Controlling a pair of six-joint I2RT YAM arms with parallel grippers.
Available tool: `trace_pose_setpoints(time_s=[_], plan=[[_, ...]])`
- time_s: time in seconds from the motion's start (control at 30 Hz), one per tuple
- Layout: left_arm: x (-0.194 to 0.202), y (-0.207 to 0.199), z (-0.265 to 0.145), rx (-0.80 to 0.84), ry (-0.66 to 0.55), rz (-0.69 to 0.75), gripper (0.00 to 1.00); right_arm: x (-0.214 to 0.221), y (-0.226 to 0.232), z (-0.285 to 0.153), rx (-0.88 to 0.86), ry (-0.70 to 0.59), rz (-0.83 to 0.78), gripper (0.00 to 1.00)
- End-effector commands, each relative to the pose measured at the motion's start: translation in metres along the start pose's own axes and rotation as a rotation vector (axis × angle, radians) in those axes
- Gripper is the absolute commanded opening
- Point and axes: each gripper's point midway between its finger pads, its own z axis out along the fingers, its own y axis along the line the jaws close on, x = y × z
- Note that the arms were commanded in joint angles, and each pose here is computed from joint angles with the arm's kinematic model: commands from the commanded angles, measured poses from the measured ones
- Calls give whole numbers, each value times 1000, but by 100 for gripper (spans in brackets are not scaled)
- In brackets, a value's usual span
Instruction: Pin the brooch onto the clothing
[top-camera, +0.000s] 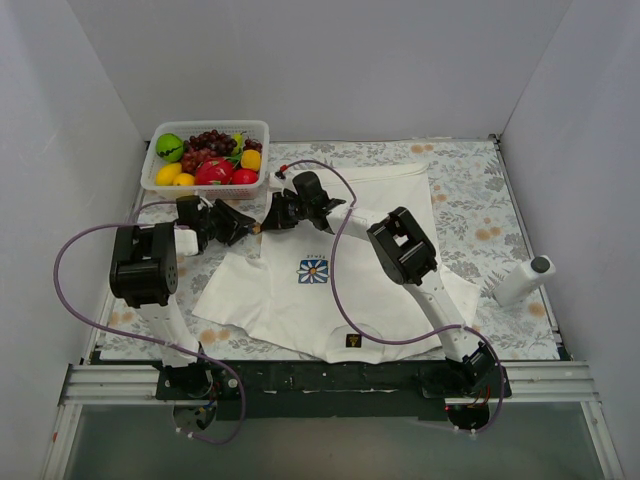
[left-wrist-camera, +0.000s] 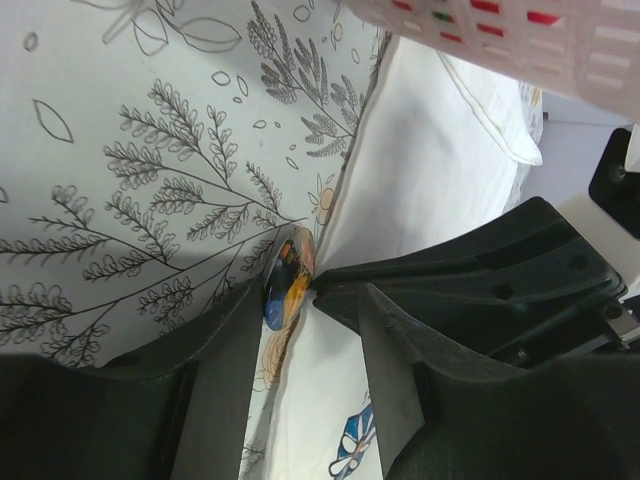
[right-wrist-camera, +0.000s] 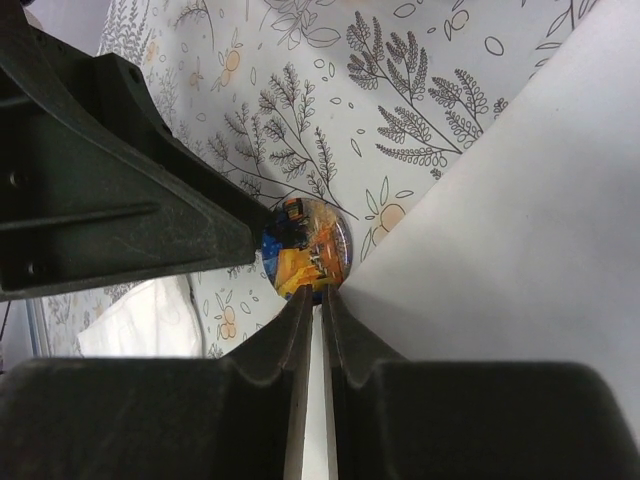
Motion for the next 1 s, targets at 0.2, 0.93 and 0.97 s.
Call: trace_pose_setpoints(time_s=[0.2,0.93,0.97], plan=[[32,20,2,-68,88,-18,40,14,-3,7,-16,28,19,15],[-11,-18,-24,-116,-46,156,0,-49,59,-30,-119,-69,-129,18],[-14,-23,-28,-112,-54,185,0,-55,64,-36,-130,-76,-138,19]])
